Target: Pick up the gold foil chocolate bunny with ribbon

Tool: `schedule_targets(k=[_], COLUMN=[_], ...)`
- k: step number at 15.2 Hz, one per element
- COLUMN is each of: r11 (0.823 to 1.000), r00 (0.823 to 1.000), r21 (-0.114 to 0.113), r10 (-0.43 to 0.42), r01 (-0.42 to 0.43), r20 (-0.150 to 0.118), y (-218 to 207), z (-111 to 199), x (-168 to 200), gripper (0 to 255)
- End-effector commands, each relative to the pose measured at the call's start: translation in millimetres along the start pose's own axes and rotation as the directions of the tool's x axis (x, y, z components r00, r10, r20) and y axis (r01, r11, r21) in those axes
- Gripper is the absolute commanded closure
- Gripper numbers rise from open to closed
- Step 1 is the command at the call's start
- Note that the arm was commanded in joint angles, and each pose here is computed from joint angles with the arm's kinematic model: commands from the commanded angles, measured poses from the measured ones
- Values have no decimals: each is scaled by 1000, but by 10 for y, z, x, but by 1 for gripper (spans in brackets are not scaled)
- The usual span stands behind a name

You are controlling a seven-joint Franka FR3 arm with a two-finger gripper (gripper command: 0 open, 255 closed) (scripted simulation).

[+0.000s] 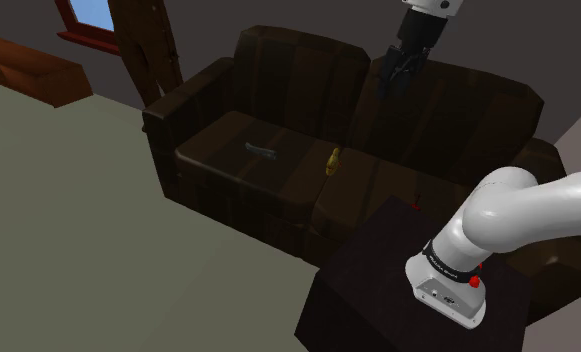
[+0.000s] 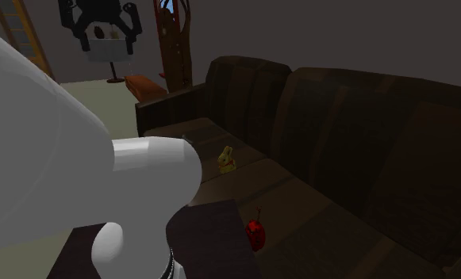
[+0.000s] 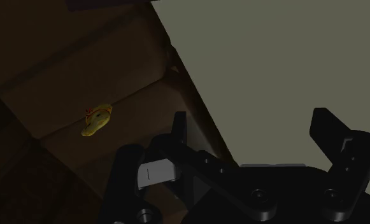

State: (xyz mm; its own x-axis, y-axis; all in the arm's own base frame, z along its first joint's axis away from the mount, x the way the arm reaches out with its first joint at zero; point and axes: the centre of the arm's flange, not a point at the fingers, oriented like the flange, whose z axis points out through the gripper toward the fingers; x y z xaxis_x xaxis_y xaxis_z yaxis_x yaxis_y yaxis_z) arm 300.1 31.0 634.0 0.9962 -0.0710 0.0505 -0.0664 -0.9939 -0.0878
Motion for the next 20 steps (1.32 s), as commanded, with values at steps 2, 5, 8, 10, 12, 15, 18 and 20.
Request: schedule_targets(k=[2,5,8,10,12,15,18,20], r11=[1000,1000,999,998,997,994,992,990], r00=[1000,1000,1000,1000,1000,1000,999,999], r21=[7,30,52,67,82,104,127,141], r10=[1,6,10,14,17,21,26,29], r01=[-1,-6,-10,-13,-16,-20,-23,-26], r20=[-1,-5,-8,-10,-13,-16,-19,-21], y=[101,402,699,893,1086,1371,1651,1835], z=[78,315,558,724,892,1149,1411,1590], x=[56,223,390,501,612,778,944,1054], gripper=[0,0,0,0,0,0,0,0])
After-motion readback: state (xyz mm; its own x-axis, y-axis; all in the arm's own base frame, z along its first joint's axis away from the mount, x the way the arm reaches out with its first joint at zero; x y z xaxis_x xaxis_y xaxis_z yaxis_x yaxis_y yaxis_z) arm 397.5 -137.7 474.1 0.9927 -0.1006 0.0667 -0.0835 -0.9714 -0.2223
